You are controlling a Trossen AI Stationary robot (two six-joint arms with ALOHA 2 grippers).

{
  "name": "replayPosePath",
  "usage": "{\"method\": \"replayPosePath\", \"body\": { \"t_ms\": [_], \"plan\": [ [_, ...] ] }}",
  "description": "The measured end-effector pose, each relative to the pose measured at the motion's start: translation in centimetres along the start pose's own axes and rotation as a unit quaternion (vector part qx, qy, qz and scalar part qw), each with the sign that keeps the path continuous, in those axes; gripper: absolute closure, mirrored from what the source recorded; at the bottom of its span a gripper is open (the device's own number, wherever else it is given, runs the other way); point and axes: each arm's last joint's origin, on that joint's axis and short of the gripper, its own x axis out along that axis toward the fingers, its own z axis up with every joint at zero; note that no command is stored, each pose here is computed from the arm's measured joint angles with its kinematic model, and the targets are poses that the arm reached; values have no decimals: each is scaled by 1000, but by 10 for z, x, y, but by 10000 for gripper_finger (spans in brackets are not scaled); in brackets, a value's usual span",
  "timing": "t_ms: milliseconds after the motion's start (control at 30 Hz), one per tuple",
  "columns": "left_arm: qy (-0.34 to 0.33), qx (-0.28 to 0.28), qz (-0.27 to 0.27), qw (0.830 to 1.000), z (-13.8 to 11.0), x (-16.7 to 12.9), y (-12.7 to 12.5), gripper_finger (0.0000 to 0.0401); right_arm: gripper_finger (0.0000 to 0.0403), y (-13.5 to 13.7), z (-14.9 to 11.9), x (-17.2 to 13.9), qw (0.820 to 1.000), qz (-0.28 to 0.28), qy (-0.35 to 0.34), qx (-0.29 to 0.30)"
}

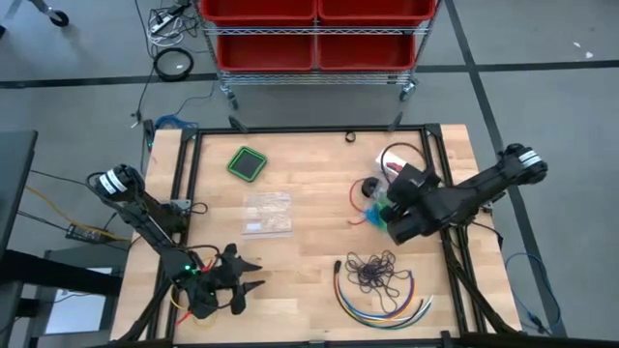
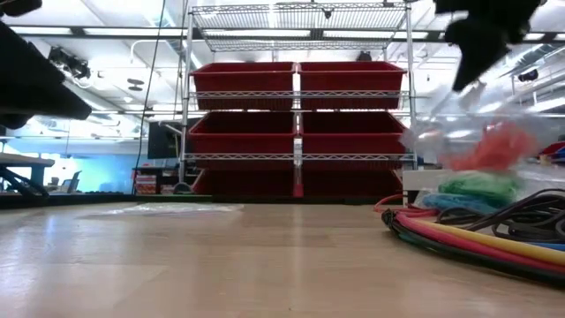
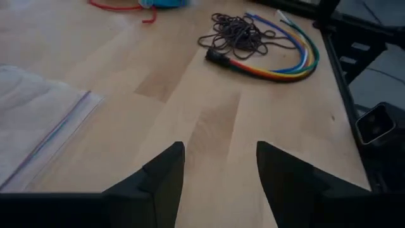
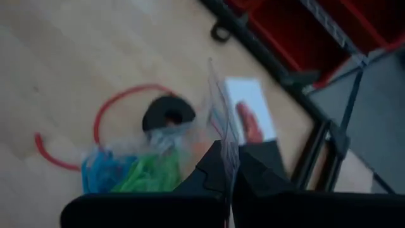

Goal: Sort rubber bands
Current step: Put the transparent zip bag on the middle right of the table, then open the transparent zip bag

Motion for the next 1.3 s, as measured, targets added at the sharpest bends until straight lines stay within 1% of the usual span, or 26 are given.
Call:
{"method": "replayPosePath", "body": {
  "t_ms": [100,200,300,367,433,500,633,733,900,1067,1167,1267,1300],
  "plan": [
    [-5,-1,-7,1000,1,0,-2,197,402,14,-15,16,999,5,32,10],
    [-9,-9,-11,1000,2,0,-3,198,389,28,-34,34,995,46,87,14],
    [-10,-12,-13,1000,3,0,-4,197,355,39,-50,47,989,92,108,29],
    [-11,-16,-15,1000,3,0,-4,197,326,46,-57,52,986,119,104,45],
    [-13,-19,-18,1000,4,0,-5,198,298,51,-60,52,983,139,99,63],
    [-13,-21,-19,1000,4,0,-5,197,273,54,-60,50,982,153,88,69],
    [-13,-21,-18,1000,4,0,-5,198,238,57,-51,39,983,162,52,71],
    [-13,-21,-18,1000,4,0,-5,198,227,57,-41,29,984,163,27,60],
    [-13,-20,-18,1000,4,0,-5,198,227,55,-20,11,984,170,-7,52],
    [-9,-11,-12,1000,2,0,-3,198,234,56,0,-7,978,200,-33,48],
    [-8,-8,-10,1000,2,0,-3,197,235,63,11,-16,966,244,-65,53],
    [-18,-3,2,1000,0,2,-2,197,237,79,22,-24,942,309,-120,53],
    [-22,0,8,1000,-1,3,-2,197,237,86,25,-25,933,329,-138,42]
  ]
}}
